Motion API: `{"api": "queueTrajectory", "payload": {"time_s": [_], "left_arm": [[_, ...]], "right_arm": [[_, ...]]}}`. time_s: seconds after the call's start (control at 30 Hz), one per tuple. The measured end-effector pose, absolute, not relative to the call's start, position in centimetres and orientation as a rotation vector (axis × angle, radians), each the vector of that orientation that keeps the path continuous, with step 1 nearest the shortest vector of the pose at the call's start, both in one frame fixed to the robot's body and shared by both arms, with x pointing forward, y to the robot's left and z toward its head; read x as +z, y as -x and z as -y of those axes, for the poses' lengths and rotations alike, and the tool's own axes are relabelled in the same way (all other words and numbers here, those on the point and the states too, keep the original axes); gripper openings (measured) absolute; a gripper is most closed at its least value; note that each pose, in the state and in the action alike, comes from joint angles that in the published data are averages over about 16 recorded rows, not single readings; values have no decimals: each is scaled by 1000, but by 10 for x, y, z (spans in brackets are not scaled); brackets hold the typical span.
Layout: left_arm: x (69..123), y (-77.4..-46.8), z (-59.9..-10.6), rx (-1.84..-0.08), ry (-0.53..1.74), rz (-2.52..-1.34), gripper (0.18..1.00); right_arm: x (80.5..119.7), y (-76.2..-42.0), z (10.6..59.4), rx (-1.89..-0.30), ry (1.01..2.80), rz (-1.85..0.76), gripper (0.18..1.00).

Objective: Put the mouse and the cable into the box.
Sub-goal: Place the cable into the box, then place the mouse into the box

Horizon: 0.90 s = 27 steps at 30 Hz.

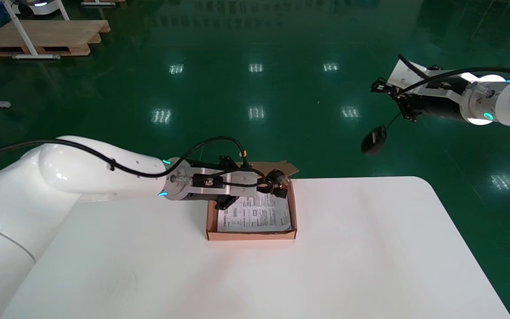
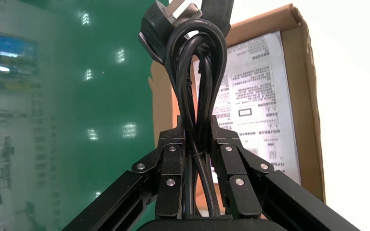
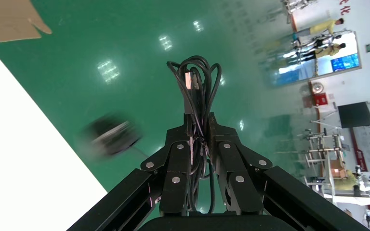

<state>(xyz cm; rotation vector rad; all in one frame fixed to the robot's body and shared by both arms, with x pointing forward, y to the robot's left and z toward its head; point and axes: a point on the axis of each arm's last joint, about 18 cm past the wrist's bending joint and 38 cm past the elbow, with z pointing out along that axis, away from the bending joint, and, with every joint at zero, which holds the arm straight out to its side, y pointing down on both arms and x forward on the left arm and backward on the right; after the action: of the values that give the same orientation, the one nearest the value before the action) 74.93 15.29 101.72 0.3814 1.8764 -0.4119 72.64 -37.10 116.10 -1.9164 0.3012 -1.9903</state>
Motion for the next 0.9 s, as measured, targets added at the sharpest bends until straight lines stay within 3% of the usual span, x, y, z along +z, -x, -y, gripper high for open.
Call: {"api": "queueTrajectory", "payload": {"time_s": [0.53, 0.9], "left_arm": [[970, -770, -144, -58, -521, -1721, 269], [945, -767, -118, -44, -554, -1691, 268]], "right_arm": [[1158, -727, 370, -1983, 1923, -301, 230], [1158, -727, 370, -1983, 1923, -301, 230]]}}
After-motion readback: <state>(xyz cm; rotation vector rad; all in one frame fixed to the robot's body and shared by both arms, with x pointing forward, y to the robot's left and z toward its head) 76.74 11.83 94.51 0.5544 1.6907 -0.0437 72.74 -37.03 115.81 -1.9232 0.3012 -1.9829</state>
